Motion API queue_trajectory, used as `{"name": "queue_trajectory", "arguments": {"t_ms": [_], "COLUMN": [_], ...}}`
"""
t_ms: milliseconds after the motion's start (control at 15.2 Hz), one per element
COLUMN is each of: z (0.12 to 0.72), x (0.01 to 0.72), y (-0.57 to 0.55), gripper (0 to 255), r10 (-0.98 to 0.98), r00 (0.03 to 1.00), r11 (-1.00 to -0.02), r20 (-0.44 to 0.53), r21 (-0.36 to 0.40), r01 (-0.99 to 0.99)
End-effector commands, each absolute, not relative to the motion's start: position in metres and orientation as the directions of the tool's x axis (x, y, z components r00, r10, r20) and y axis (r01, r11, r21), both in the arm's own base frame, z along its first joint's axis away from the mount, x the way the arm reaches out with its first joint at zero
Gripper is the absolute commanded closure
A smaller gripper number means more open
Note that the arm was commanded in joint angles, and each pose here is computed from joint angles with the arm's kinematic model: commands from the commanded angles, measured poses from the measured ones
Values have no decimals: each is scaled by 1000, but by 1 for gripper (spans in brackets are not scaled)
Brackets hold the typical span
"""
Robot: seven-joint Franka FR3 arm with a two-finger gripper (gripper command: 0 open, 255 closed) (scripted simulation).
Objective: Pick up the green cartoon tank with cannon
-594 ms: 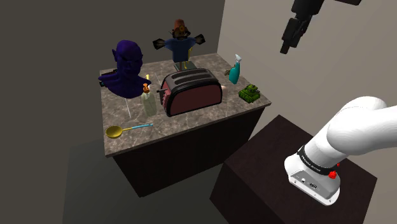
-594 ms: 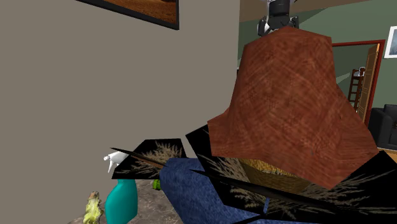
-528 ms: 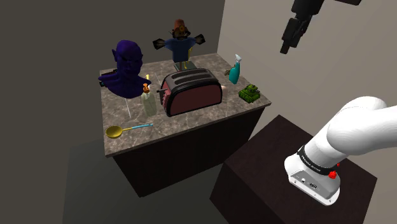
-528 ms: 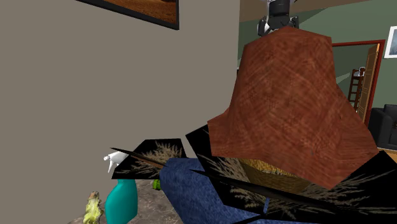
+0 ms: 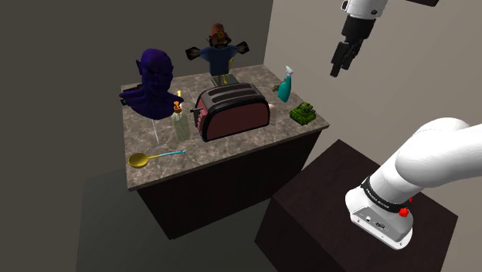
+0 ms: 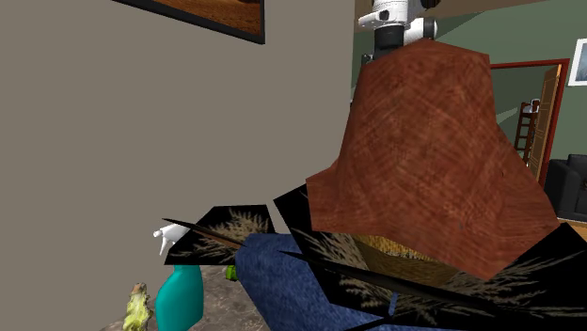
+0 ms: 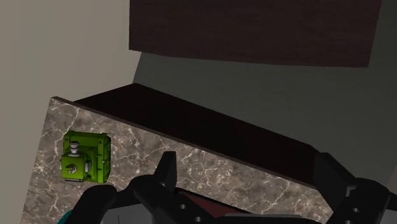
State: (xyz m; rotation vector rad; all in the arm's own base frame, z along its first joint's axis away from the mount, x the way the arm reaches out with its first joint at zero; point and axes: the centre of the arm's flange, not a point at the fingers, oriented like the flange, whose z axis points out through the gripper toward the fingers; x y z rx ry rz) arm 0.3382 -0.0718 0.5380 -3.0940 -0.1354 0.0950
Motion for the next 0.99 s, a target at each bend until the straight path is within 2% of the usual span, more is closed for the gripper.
{"name": "queue_trajectory", "arguments": {"t_ms": [0, 924], "z": [520, 387], "x": [345, 406], "y": [-87, -200], "gripper": [0, 0], "r10": [85, 54], "r00": [995, 998], "r11": [-996, -997], "r20": [-53, -27], "r21": [-47, -57], "r01": [82, 52]}}
